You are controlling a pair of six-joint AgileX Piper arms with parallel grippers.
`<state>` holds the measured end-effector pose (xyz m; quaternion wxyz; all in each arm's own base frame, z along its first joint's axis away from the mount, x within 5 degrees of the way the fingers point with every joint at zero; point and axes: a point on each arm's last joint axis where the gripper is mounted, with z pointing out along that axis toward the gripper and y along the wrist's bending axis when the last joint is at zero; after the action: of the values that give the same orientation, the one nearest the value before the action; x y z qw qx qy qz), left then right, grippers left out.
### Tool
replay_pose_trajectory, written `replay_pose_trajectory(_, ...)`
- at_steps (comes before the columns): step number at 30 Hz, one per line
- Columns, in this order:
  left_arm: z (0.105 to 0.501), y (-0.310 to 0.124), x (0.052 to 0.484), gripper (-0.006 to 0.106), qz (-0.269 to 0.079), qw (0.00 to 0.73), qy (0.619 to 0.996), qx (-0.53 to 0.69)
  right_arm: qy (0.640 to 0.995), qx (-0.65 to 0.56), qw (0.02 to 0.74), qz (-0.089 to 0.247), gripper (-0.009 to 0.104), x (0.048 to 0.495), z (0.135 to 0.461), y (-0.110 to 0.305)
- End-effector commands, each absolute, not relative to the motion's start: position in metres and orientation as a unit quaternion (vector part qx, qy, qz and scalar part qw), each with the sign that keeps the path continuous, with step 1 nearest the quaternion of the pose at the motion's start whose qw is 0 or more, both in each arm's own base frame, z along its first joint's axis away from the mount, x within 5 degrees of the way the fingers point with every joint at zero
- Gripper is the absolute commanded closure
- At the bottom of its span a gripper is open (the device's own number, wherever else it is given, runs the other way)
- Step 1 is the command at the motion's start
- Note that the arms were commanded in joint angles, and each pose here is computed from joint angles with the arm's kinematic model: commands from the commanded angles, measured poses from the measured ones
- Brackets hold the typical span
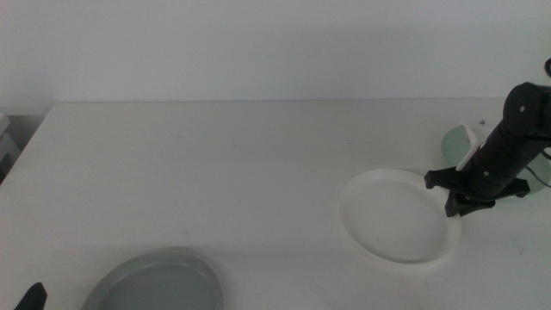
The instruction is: Stack the three bowls on top of each other.
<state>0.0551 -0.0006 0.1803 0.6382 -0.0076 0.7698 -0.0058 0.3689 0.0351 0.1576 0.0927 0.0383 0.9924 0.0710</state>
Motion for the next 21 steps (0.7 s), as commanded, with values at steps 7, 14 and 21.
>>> replay_pose_trajectory(7,0.19,0.0,0.055,-0.004,-0.01,0.675,0.737,-0.017,0.974,0.012,0.198,0.108,0.096,0.348,0.253,0.054)
replay_pose_trajectory(14,0.19,0.0,0.055,-0.004,-0.01,0.675,0.737,-0.017,0.964,-0.019,0.224,0.142,0.096,0.335,0.274,0.103)
replay_pose_trajectory(21,0.19,0.0,0.055,-0.004,-0.01,0.675,0.737,-0.017,0.957,-0.059,0.23,0.166,0.096,0.339,0.27,0.159)
